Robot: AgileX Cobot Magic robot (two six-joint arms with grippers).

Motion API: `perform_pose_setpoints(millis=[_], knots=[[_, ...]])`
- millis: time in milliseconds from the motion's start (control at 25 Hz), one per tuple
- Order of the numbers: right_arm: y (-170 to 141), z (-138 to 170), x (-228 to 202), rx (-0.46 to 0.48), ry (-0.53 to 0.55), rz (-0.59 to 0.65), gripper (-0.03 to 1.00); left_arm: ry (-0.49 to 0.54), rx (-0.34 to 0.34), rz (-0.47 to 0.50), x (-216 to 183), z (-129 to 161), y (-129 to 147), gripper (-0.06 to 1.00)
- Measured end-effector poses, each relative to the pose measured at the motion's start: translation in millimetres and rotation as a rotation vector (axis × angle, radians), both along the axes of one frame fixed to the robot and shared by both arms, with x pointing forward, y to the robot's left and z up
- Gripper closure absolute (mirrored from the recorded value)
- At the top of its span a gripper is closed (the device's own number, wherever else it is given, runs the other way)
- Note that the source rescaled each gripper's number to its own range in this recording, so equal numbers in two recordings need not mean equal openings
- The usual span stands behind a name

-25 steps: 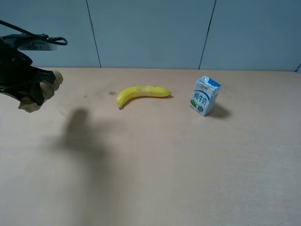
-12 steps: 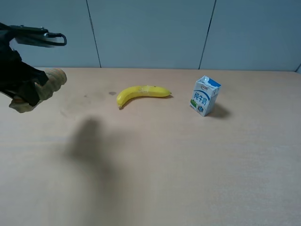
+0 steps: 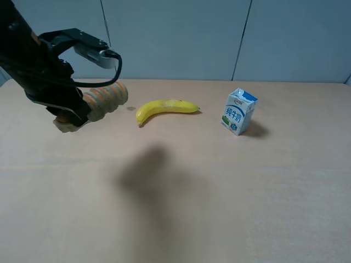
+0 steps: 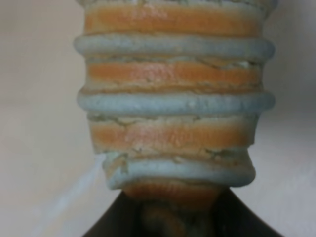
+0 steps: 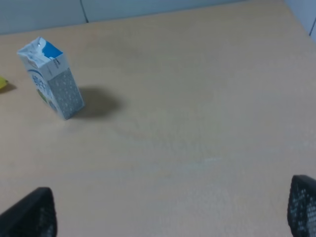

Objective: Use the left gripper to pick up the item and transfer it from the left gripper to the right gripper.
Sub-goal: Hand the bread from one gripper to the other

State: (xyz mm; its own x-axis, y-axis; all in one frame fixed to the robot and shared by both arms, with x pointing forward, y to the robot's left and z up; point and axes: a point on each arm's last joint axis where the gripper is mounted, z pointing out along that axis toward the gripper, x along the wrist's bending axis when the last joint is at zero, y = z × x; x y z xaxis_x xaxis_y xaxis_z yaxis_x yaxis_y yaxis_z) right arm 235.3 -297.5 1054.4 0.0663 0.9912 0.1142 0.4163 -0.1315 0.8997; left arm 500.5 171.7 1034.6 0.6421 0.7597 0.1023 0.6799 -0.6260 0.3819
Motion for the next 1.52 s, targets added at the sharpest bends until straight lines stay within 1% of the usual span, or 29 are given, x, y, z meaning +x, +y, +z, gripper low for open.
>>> perform_pose_setpoints(millis=[160, 280, 560, 760, 880, 1000, 1160, 1240, 1360, 1520], knots=[[0.0, 0.0, 0.0, 0.000, 0.000, 0.000, -0.03, -0.089, -0.019, -0.140, -5.9, 3.5, -25.8, 0.91], [0.0, 0.0, 0.0, 0.000, 0.000, 0.000, -0.03, -0.132, -0.024, -0.231, -11.9, 4.9, -41.2, 0.91], [0.3, 0.0, 0.0, 0.003, 0.000, 0.002, -0.03, -0.129, -0.021, -0.344, -23.1, -5.0, -68.5, 0.92], [0.9, 0.0, 0.0, 0.009, 0.000, 0.006, -0.03, -0.156, 0.010, -0.493, -34.4, -7.2, -84.4, 0.92], [1.6, 0.2, 0.0, 0.018, -0.002, 0.011, -0.03, -0.177, 0.019, -0.552, -38.5, -6.7, -89.9, 0.92], [4.4, 1.8, 0.7, 0.051, -0.020, 0.030, -0.03, -0.190, 0.016, -0.571, -39.4, -6.2, -92.1, 0.92], [11.0, 9.1, 3.6, 0.134, -0.066, 0.075, -0.03, -0.198, 0.014, -0.574, -38.9, -5.8, -92.5, 0.92], [15.4, 12.3, 13.0, 0.197, -0.039, 0.103, -0.03, -0.210, 0.008, -0.573, -38.2, -5.2, -93.2, 0.92], [21.3, 15.9, 34.4, 0.270, 0.029, 0.145, -0.03, -0.227, -0.001, -0.572, -37.2, -4.2, -94.2, 0.92], [28.8, 16.3, 69.7, 0.318, 0.124, 0.223, -0.03, -0.246, -0.011, -0.570, -36.1, -3.1, -95.3, 0.92]])
